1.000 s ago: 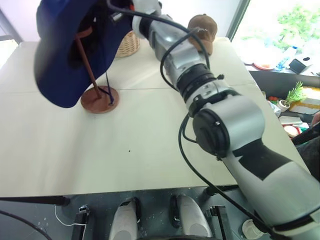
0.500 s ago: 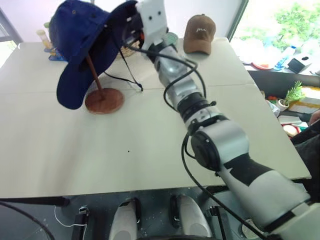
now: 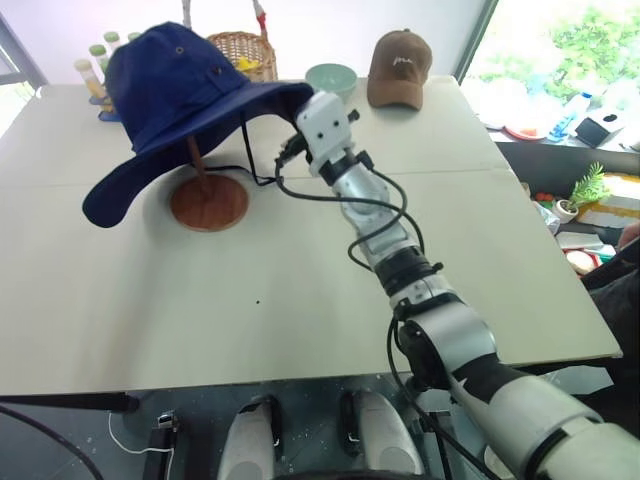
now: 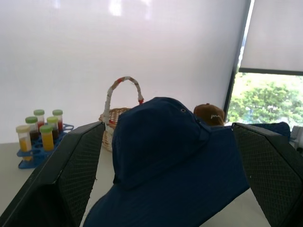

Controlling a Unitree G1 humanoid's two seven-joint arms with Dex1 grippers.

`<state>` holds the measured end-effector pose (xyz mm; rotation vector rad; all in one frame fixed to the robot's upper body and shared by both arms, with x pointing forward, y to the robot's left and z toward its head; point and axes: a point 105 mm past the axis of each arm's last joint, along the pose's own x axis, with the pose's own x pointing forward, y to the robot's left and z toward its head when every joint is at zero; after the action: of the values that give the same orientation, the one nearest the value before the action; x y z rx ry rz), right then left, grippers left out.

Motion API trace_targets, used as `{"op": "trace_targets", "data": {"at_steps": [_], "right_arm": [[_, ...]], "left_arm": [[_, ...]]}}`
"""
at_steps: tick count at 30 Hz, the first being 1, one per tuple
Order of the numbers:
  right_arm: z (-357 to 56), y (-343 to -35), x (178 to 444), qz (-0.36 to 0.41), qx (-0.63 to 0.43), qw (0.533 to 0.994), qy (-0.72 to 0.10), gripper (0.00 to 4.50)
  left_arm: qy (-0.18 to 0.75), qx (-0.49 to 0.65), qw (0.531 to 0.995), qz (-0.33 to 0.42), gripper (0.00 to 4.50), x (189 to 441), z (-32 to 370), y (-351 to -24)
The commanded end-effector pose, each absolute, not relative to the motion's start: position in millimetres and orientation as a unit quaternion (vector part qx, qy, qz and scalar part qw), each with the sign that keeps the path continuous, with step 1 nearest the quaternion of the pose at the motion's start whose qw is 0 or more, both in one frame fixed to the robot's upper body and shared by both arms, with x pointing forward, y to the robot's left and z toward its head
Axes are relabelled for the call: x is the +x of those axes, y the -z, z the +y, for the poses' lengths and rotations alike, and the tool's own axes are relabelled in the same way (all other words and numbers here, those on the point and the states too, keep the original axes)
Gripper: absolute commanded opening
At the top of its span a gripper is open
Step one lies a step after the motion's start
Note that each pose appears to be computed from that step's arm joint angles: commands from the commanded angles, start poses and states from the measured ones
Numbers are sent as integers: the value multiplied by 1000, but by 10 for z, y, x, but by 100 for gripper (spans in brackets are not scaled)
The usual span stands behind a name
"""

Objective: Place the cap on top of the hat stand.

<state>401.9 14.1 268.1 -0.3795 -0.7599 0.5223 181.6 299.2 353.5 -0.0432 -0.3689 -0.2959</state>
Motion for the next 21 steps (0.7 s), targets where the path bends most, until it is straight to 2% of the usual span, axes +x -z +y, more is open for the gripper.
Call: {"op": "trace_targets", "data": {"at_steps": [1, 5, 9, 19, 21], "right_arm": [[178, -2760, 3810, -427, -220, 841, -249, 3], [171, -2639, 3698, -461, -272, 809, -243, 3], [187, -2507, 3690, -463, -295, 800, -242, 3], [150, -2236, 3809, -402, -275, 833, -264, 3], [163, -2186, 3781, -404, -285, 826, -270, 3]], "left_arm": [[141, -12, 971, -193, 450, 1741, 3005, -3597], [134, -22, 975, -178, 450, 1679, 3045, -3529], [128, -29, 979, -156, 450, 1621, 3082, -3447], [133, -21, 982, -129, 450, 1537, 3082, -3417], [134, -20, 982, -129, 450, 1542, 3078, -3423]]}}
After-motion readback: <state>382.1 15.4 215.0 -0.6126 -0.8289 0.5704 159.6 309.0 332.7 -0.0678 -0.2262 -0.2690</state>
